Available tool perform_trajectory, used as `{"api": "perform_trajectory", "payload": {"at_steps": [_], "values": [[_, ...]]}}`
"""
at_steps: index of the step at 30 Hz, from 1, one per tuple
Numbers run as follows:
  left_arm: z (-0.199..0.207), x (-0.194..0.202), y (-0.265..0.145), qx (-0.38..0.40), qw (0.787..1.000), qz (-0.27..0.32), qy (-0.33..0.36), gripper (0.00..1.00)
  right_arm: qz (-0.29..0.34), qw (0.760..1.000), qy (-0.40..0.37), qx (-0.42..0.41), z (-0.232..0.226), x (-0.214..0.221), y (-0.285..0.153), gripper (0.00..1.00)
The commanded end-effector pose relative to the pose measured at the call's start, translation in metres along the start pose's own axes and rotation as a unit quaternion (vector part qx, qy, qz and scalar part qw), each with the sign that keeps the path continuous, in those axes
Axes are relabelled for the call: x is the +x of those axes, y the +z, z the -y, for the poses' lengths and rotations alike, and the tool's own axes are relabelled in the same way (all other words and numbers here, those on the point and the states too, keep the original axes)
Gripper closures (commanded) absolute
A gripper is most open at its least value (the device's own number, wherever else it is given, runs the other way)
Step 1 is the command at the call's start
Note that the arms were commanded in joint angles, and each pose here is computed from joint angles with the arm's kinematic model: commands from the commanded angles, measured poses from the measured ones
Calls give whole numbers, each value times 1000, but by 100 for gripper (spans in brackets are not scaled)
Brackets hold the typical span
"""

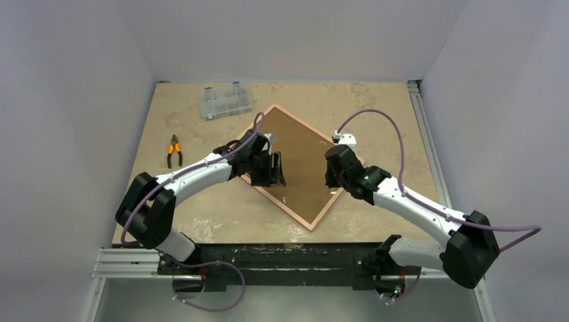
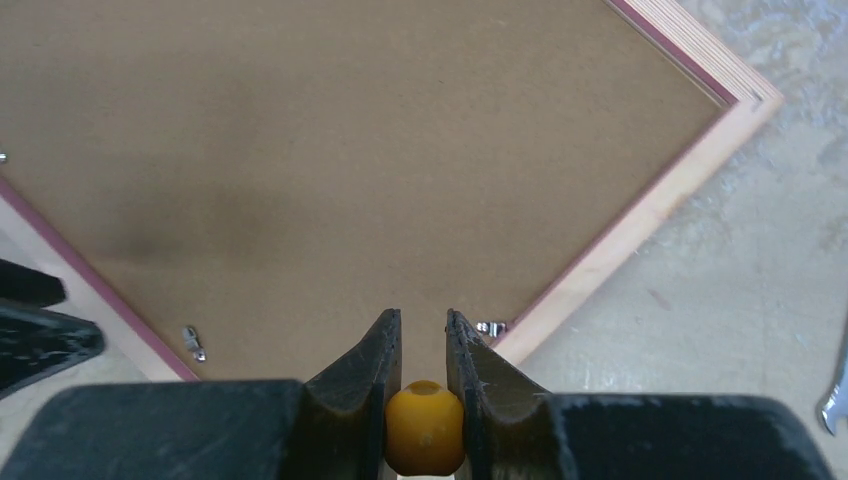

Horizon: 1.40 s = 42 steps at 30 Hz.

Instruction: Take the photo out of the frame

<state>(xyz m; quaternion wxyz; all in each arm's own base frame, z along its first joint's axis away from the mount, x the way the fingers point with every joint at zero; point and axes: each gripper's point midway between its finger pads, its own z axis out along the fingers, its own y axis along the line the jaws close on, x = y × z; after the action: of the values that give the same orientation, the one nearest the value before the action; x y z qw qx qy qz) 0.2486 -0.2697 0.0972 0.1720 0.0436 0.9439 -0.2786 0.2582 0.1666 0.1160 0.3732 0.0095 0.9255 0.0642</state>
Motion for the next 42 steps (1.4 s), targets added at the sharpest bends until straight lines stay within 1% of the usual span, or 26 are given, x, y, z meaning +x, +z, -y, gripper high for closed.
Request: {"api": "perform_trajectory", "payload": {"at_steps": [1,5,11,18,24,42], "values": [[-7,9,12,-3,1000,-13,-14,44,72,995,-10,-74,-29,-30,0,100],[-12,13,19,-10,1000,-21,-18,48,70,993,-6,-91,-37,-24,8,100],[-23,14,21,-34,999,-20,-18,49,55,997,-15,-48,-15,-6,18,100],[-31,16,25,-55,998,-28,-26,49,44,999,-11,-22,-3,5,22,100],[-43,21,29,-83,995,-39,-29,49,48,999,-9,21,14,6,26,100],[-53,23,27,-108,993,-38,-29,49,64,993,-14,97,39,2,33,100]]}}
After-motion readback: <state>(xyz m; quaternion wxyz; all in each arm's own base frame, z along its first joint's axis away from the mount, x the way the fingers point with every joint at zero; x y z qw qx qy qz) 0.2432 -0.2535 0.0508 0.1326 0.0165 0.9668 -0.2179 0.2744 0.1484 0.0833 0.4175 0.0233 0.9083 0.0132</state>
